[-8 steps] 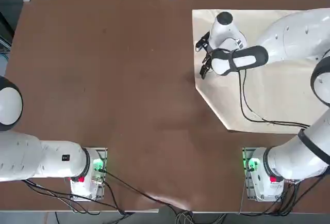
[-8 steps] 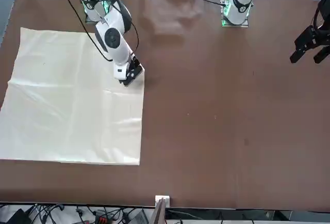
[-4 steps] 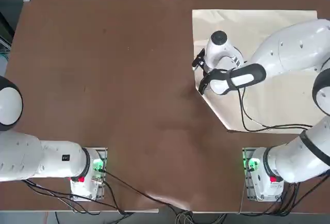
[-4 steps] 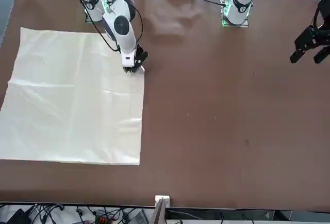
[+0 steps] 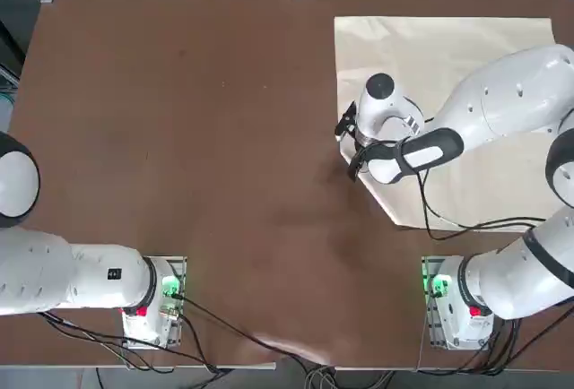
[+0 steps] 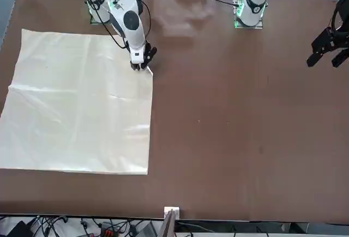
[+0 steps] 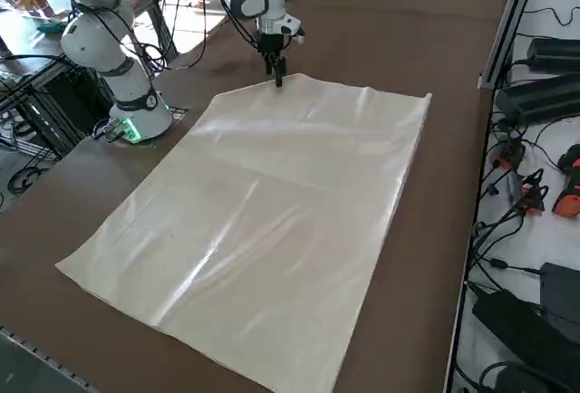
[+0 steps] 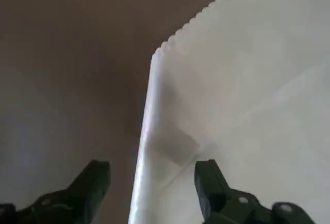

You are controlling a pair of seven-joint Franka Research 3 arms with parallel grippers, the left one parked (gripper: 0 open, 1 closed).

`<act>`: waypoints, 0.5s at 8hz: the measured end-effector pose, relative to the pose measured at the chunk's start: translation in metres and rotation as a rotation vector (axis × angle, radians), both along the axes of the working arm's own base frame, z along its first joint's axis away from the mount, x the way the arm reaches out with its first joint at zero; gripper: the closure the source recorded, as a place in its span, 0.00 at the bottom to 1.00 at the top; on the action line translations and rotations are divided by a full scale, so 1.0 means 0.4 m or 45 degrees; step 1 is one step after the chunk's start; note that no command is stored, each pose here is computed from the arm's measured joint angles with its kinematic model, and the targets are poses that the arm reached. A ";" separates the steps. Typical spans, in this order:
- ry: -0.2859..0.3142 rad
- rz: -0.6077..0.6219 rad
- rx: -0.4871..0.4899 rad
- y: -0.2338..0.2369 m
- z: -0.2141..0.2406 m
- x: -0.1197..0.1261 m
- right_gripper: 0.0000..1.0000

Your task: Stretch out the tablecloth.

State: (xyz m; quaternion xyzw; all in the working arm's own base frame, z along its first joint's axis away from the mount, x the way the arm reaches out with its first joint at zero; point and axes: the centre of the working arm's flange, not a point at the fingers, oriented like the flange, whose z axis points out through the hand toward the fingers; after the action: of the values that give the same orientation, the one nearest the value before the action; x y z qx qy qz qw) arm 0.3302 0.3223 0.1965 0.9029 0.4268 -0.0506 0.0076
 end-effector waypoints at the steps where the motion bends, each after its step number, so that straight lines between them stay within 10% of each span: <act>1: -0.003 0.000 0.006 -0.010 -0.010 -0.008 0.00; 4: -0.031 0.039 -0.005 -0.030 -0.018 -0.004 0.02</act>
State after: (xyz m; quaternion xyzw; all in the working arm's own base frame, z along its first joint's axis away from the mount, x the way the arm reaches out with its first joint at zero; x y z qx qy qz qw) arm 0.3284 0.3104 0.1893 0.8968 0.4404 -0.0402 0.0155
